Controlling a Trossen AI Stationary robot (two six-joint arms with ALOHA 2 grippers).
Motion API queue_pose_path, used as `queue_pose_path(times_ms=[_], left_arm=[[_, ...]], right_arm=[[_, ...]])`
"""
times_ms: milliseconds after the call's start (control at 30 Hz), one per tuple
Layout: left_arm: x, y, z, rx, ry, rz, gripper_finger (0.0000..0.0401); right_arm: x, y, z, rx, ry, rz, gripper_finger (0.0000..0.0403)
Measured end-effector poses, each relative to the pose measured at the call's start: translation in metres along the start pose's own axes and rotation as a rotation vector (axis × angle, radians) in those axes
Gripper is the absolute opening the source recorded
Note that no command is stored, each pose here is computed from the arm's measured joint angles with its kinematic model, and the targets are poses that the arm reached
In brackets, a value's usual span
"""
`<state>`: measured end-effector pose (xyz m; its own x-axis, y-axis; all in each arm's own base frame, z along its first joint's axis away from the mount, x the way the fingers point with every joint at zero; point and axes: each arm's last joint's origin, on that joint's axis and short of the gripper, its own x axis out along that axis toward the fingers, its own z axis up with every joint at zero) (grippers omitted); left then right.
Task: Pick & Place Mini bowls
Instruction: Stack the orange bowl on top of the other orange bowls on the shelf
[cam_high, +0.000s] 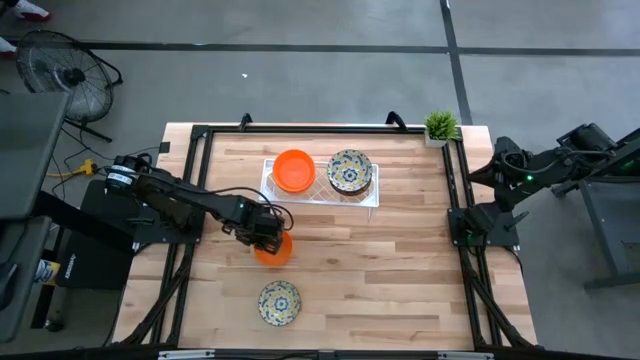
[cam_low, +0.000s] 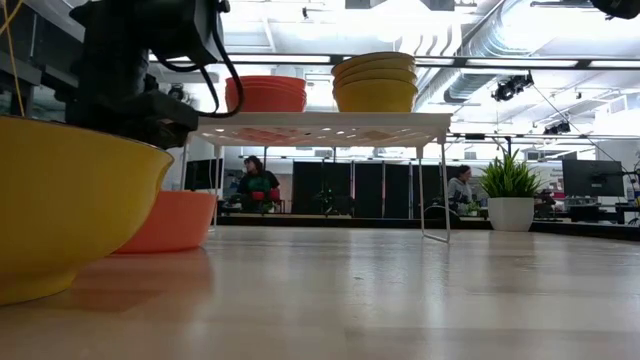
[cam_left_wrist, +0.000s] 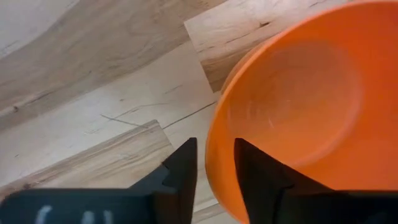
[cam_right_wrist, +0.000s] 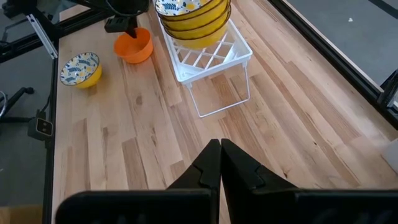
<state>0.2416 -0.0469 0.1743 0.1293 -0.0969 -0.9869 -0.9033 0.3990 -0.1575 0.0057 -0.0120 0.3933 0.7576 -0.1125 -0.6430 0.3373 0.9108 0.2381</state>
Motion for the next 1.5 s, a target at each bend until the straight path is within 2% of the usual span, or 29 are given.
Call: queue_pose_path(times_ms=[233, 433, 533, 633, 867, 1067, 1300, 1500], left_arm=[[0.0, -0.001, 0.0, 0.026, -0.008, -0.01, 0.001], [-0.003, -0.002, -0.001, 0.079, 0.032, -0.027, 0.0004], [-0.013, -0.002, 0.0, 0.084, -0.021, -0.049, 0.0003], [-0.029, -0.003, 0.0, 0.085, -0.076, -0.079, 0.0002], [-0.068, -0.001, -0.004, 0.156, -0.08, -0.19, 0.0001], [-0.11, -0.012, -0.004, 0.222, -0.15, -0.297, 0.0001], [-0.176, -0.02, -0.002, 0.253, -0.337, -0.309, 0.0], [-0.215, -0.016, -0.001, 0.239, -0.465, -0.229, 0.0]], right_arm=[[0.0, 0.0, 0.0, -0.001, -0.004, -0.004, 0.0], [0.0, 0.0, 0.0, -0.002, -0.006, -0.006, 0.0], [0.0, 0.0, 0.0, -0.003, -0.007, -0.007, 0.0], [0.0, 0.0, 0.0, -0.003, -0.009, -0.01, 0.0], [0.0, 0.0, 0.0, -0.003, -0.009, -0.01, 0.0], [0.0, 0.0, 0.0, -0.004, -0.006, -0.006, 0.0], [0.0, 0.0, 0.0, -0.013, -0.006, -0.007, 0.0], [0.0, 0.0, 0.0, -0.028, -0.007, -0.007, 0.0]])
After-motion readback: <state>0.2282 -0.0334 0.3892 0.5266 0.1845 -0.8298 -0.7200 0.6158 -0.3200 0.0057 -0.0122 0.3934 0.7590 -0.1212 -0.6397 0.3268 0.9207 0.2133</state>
